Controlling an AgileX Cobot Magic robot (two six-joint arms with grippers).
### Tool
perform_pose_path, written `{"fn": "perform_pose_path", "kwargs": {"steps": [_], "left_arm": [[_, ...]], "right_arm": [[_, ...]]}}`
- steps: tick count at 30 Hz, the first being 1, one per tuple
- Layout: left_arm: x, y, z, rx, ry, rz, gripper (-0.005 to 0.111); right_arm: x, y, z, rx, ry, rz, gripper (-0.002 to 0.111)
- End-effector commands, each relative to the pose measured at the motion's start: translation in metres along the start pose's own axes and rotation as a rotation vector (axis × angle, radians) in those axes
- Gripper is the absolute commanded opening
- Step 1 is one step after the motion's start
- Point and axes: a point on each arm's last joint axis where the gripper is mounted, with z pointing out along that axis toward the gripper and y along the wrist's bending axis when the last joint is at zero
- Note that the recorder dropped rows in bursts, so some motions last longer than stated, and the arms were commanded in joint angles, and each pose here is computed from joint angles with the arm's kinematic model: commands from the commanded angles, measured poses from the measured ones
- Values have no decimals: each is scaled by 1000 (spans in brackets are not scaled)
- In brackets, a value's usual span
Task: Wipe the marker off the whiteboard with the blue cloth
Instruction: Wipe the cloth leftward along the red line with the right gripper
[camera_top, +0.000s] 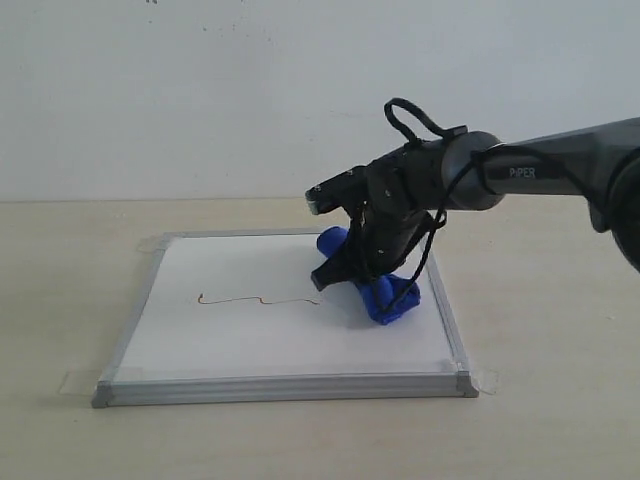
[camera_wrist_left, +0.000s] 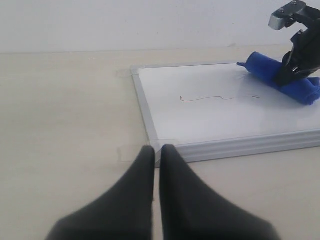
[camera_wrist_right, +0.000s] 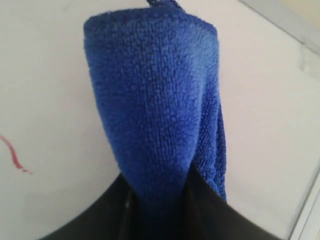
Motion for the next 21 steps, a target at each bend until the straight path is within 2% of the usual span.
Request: {"fn": "perform_pose_path", "kwargs": {"steps": [1,7,10,13,18,21], "left_arm": [[-2,0,0,1,-12,-9,4],[-2,0,0,1,-12,-9,4],[-2,0,0,1,-12,-9,4],[-2,0,0,1,-12,-9,4],[-2,0,0,1,-12,-9,4],[-2,0,0,1,-12,-9,4]], "right_arm": [[-1,18,6,-59,-22,44,0],[-3,75,2,-272,-48,-94,0],[-1,83,1,-292,-40,-200,0],[-1,70,3,-256,-41,-189,0],[-2,26,9,-155,-48,18,0],[1,11,16,-139,-38,95,0]]}}
